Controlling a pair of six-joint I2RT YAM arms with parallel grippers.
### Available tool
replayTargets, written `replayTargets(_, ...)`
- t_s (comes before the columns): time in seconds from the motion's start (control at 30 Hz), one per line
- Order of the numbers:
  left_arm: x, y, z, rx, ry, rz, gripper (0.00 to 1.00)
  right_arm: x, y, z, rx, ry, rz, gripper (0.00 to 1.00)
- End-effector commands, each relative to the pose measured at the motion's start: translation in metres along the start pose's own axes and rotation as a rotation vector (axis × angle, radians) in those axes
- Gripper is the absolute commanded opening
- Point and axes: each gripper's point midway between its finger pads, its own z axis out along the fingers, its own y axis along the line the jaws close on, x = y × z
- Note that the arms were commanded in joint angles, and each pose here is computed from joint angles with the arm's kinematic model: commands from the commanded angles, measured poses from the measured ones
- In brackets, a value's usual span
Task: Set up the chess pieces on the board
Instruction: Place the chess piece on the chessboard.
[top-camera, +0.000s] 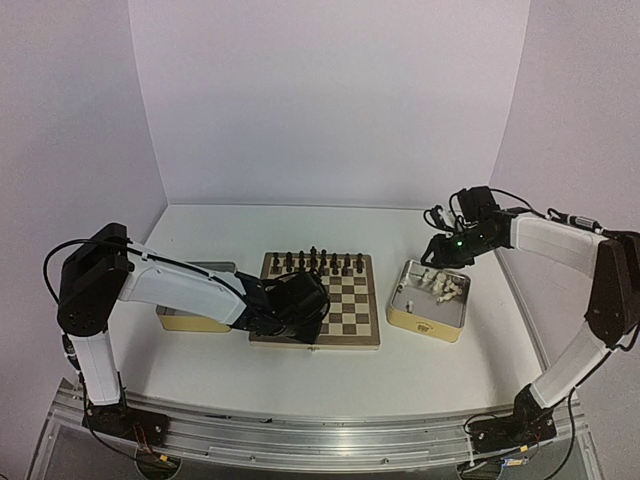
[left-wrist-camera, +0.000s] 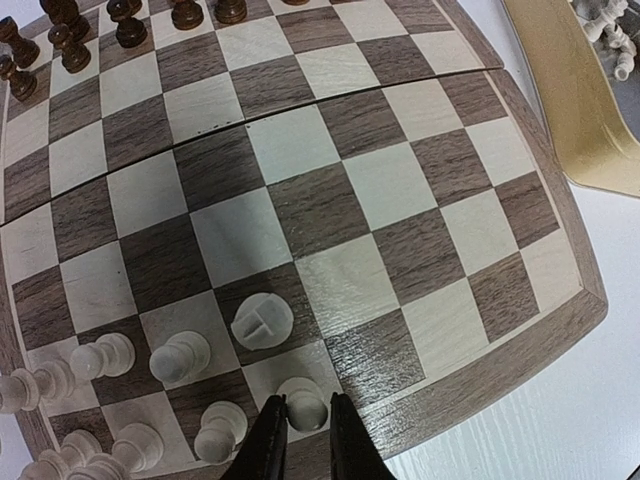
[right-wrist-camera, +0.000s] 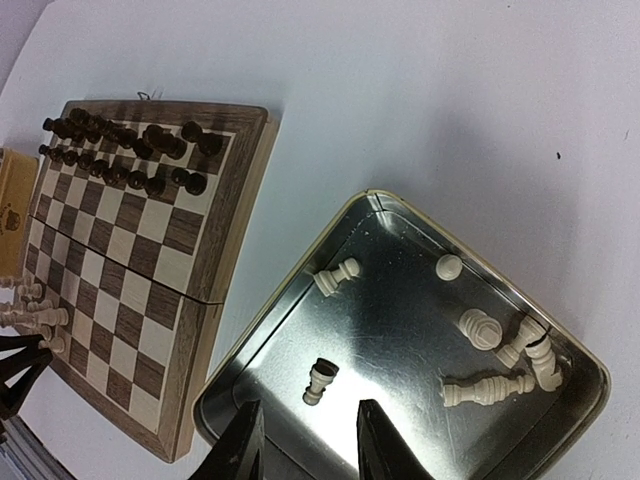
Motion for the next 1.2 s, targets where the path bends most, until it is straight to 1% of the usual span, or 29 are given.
replayTargets(0.0, -0.004, 0.001, -0.002, -0.023, -0.016, -0.007, 0.18, -0.011, 0.003, -0.001, -0.019, -0.015, -0.011, 0.31)
replayTargets(0.2, -0.007, -0.001, -0.003, -0.022, -0.021, -0.004, 0.21, -0.012, 0.004, -0.001, -0.020, -0.015, -0.013, 0.31)
replayTargets(0.47, -0.009, -0.004, -0.005, -0.017, -0.025, 0.001, 0.23, -0.012, 0.004, 0.001, -0.022, -0.011, -0.014, 0.31)
replayTargets(0.57, -0.009, -0.005, -0.005, -0.012, -0.024, 0.004, 0.20, -0.011, 0.004, 0.001, -0.022, -0.010, -0.017, 0.31)
replayTargets(0.67, -0.009, -0.007, -0.005, -0.005, -0.023, 0.005, 0.14, -0.012, 0.004, 0.002, -0.023, -0.010, -0.018, 0.31)
replayTargets(0.87, -0.011, -0.008, -0.005, -0.001, -0.025, 0.007, 0.12, -0.012, 0.003, 0.002, -0.024, -0.008, -0.017, 0.31)
replayTargets(1.07, -0.012, -0.009, -0.004, -0.007, -0.025, 0.010, 0.22, -0.012, 0.004, 0.003, -0.027, -0.005, -0.019, 0.31)
replayTargets(1.17, -0.013, -0.010, -0.004, -0.006, -0.027, 0.014, 0.24, -0.012, 0.004, 0.004, -0.026, -0.005, -0.018, 0.31)
